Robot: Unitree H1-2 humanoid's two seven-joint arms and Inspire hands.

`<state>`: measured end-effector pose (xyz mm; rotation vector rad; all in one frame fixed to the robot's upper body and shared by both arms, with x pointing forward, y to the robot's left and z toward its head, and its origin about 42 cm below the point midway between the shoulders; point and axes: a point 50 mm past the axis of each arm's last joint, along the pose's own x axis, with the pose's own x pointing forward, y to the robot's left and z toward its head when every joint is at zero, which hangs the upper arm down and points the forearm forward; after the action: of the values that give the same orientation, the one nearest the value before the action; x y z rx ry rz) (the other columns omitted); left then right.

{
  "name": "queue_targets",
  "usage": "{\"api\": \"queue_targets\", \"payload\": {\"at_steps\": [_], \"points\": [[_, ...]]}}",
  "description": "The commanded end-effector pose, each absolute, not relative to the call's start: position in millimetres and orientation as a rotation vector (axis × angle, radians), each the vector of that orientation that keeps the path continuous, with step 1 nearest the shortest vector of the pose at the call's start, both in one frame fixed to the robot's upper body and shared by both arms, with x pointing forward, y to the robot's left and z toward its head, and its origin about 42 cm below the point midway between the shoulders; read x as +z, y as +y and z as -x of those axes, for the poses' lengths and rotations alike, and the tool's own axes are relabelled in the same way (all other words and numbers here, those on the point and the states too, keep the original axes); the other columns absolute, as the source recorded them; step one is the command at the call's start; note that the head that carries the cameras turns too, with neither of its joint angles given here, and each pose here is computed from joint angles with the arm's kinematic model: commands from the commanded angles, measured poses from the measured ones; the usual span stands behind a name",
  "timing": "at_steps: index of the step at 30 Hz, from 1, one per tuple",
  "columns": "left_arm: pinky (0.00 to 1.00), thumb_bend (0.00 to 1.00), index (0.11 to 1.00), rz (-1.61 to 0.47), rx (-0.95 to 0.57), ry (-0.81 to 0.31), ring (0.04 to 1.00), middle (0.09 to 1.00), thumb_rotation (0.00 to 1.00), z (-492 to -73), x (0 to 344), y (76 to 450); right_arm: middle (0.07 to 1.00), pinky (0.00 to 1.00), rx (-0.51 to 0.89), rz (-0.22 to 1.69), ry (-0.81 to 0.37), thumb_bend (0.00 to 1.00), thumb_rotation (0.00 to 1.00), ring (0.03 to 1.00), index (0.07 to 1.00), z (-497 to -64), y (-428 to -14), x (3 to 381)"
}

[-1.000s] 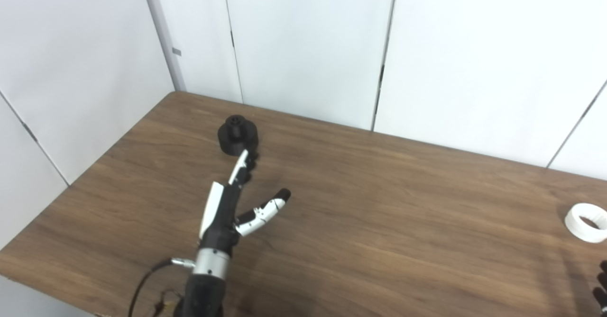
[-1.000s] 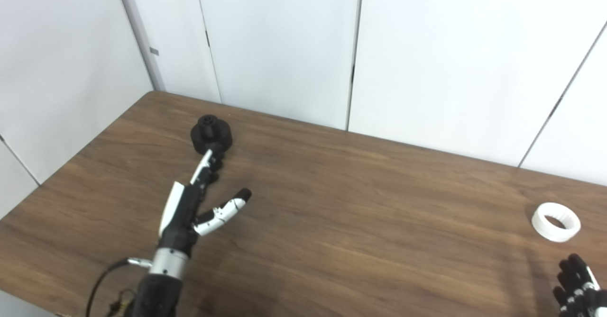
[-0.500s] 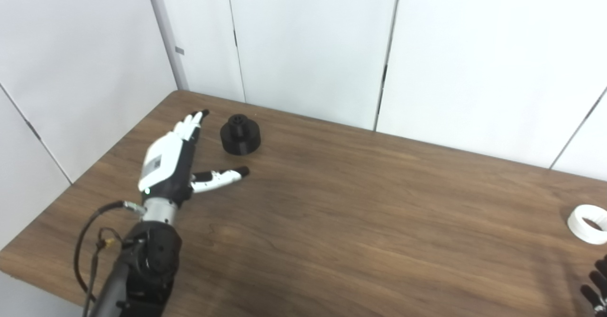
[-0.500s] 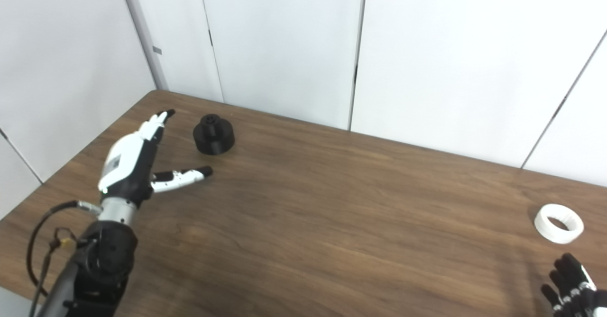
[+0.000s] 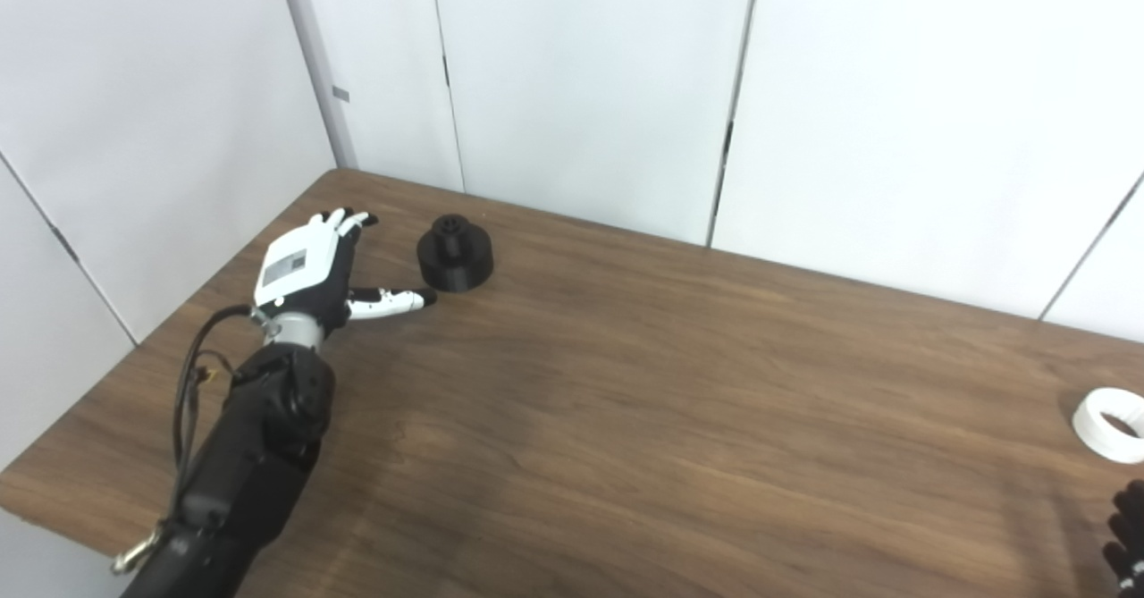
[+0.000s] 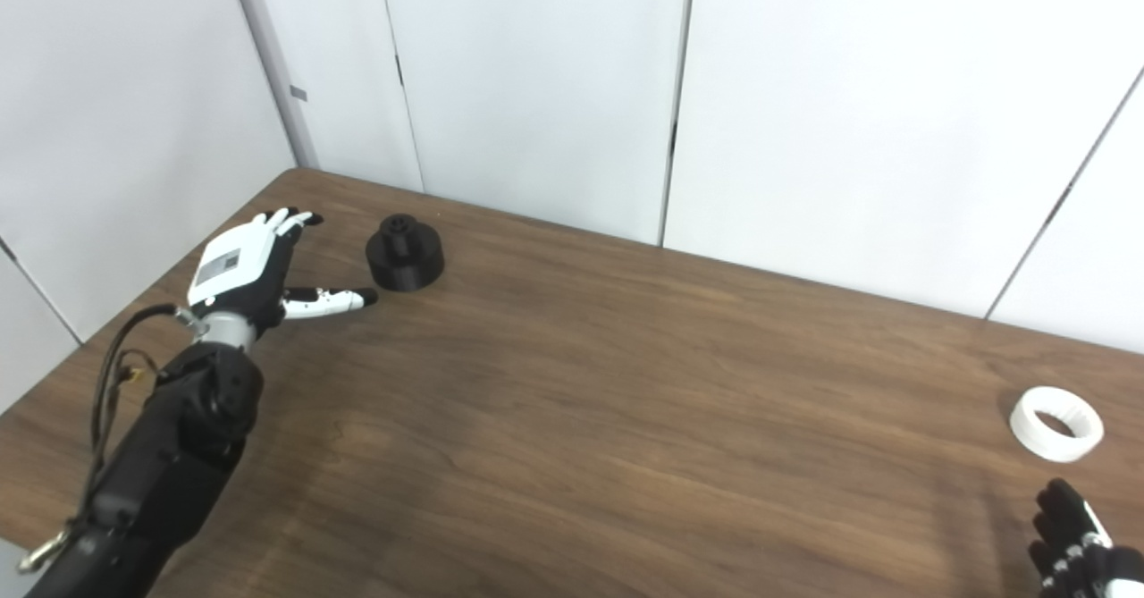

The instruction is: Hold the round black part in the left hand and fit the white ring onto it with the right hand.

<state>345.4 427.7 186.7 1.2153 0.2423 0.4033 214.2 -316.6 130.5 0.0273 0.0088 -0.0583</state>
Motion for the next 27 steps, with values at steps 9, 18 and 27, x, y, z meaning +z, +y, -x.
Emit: {"api": "queue_targets", "payload": {"at_steps": [9, 18, 27], "points": [[1.00, 1.00, 0.868, -1.222, 0.427, 0.276, 1.000, 0.984, 0.54, -395.4, 206.7, 444.1, 0.972, 1.00, -0.062, 0.005, -0.062, 0.57, 1.00, 1.000, 0.944, -215.5, -311.6, 148.7], [1.00, 1.00, 0.861, -1.198, 0.372, 0.296, 1.000, 0.991, 0.53, -419.7, 201.4, 440.5, 0.979, 1.00, -0.058, 0.007, -0.058, 0.62, 1.00, 1.000, 0.960, -214.2, -309.9, 149.8], [1.00, 1.00, 0.868, -1.163, 0.360, 0.294, 1.000, 0.984, 0.51, -426.7, 197.0, 430.4, 0.977, 1.00, -0.054, 0.002, -0.062, 0.66, 1.00, 1.000, 0.959, -215.0, -308.4, 151.2]]}}
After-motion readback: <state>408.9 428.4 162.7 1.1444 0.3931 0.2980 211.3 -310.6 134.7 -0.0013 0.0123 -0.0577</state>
